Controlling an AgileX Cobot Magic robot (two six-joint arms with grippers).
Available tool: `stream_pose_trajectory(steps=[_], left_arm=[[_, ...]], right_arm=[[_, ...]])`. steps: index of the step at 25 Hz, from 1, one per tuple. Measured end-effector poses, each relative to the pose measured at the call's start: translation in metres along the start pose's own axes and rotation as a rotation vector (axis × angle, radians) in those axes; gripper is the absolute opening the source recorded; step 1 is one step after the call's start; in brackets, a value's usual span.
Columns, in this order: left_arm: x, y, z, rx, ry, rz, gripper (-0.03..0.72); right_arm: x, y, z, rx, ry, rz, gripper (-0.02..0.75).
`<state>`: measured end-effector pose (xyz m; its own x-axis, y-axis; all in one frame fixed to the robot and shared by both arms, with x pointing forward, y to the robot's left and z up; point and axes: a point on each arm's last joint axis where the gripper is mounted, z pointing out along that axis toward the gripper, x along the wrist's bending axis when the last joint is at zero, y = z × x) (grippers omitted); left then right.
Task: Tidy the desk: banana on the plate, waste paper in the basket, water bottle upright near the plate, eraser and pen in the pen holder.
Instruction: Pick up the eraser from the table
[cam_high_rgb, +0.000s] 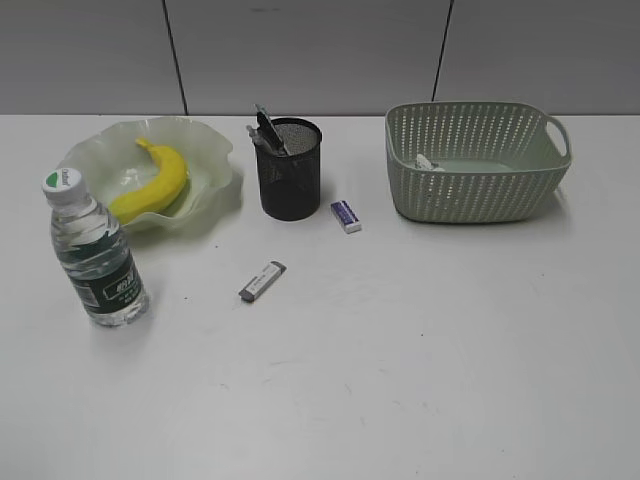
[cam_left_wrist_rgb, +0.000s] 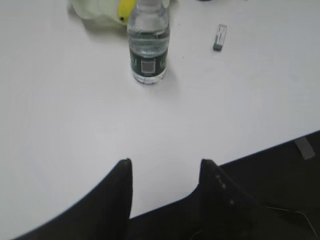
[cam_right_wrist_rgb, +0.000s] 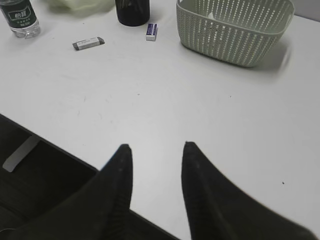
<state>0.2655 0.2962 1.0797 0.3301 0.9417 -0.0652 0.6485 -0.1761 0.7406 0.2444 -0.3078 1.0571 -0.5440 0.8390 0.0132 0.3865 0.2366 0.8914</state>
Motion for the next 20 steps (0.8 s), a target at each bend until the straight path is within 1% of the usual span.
stream_pose_trajectory(steps=[1,4,6,9,10,12,14,16,17,18,20], left_arm=[[0.001,-0.008,0.001,-0.015,-0.008,0.005,0.329],[0.002,-0.018,-0.001,-0.110,-0.032,0.016,0.329],[0.003,-0.022,-0.002,-0.169,-0.042,0.022,0.329],[0.003,-0.025,-0.004,-0.199,-0.047,0.022,0.329],[0.003,-0.025,-0.004,-0.202,-0.047,0.023,0.328],[0.003,-0.025,-0.004,-0.207,-0.048,0.029,0.321],[0.003,-0.026,-0.005,-0.209,-0.056,0.049,0.309],[0.002,-0.026,-0.005,-0.209,-0.065,0.057,0.300],[0.002,-0.026,-0.005,-0.209,-0.066,0.060,0.298],[0.002,-0.026,-0.005,-0.208,-0.066,0.060,0.297],[0.002,-0.026,-0.005,-0.208,-0.067,0.059,0.293]], right_arm=[[0.000,0.001,0.002,0.010,-0.001,-0.004,0.277],[0.002,0.012,0.010,0.047,-0.001,-0.017,0.277],[0.005,0.028,0.021,0.057,0.003,-0.029,0.277],[0.012,0.058,0.051,0.108,0.013,-0.096,0.277],[0.015,0.069,0.068,0.164,0.014,-0.124,0.277],[0.021,0.089,0.096,0.222,0.020,-0.157,0.277],[0.028,0.108,0.141,0.340,0.022,-0.178,0.277],[0.033,0.126,0.174,0.390,0.023,-0.188,0.279],[0.037,0.133,0.200,0.437,0.022,-0.192,0.288],[0.040,0.143,0.217,0.448,0.022,-0.193,0.307],[0.044,0.155,0.260,0.496,0.017,-0.194,0.362]])
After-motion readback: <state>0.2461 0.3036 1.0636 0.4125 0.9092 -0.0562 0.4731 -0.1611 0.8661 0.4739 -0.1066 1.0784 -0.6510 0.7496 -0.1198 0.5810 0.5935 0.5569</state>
